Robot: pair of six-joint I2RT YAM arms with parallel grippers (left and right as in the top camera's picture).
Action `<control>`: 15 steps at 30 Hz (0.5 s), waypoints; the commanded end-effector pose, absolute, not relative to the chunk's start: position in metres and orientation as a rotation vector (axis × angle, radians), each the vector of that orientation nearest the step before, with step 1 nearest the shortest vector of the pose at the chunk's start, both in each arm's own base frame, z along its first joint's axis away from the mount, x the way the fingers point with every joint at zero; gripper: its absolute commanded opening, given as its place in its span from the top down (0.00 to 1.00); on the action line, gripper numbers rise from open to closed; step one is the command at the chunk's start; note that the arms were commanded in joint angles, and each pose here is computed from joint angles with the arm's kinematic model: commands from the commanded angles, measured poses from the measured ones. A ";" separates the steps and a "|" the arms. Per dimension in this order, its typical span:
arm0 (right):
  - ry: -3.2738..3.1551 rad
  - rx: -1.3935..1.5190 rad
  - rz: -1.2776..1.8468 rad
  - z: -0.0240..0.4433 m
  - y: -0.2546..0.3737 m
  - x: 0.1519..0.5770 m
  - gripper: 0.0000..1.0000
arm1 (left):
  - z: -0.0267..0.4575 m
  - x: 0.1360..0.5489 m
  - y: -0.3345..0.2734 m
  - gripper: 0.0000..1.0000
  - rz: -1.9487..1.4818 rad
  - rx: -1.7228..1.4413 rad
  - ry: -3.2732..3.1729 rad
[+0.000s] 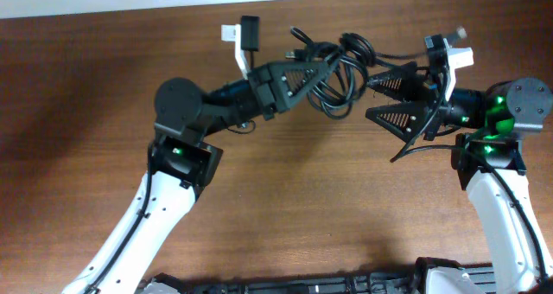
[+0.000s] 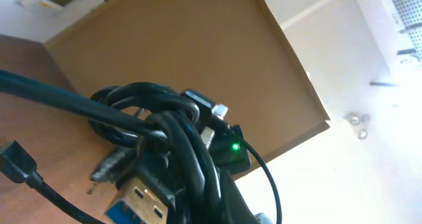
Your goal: Untangle cables
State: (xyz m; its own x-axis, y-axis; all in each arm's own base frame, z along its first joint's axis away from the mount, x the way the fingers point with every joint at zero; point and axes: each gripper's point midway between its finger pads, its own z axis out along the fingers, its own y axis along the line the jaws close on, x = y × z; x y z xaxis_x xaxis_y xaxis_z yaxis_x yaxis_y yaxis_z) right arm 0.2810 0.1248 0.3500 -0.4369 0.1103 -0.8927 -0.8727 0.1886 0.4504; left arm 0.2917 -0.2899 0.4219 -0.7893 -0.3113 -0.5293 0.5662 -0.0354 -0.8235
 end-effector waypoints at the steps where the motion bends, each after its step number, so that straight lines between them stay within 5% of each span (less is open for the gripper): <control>1: 1.544 -0.774 1.352 0.355 0.124 0.281 0.16 | 0.437 0.277 -0.295 1.00 -1.902 0.312 1.600; 7: 1.527 -0.790 1.334 0.358 0.124 0.280 0.24 | 0.437 0.271 -0.301 1.00 -1.885 0.353 1.586; 15: 1.492 -0.821 1.295 0.363 0.124 0.279 0.56 | 0.409 0.278 -0.305 1.00 -1.885 0.267 1.747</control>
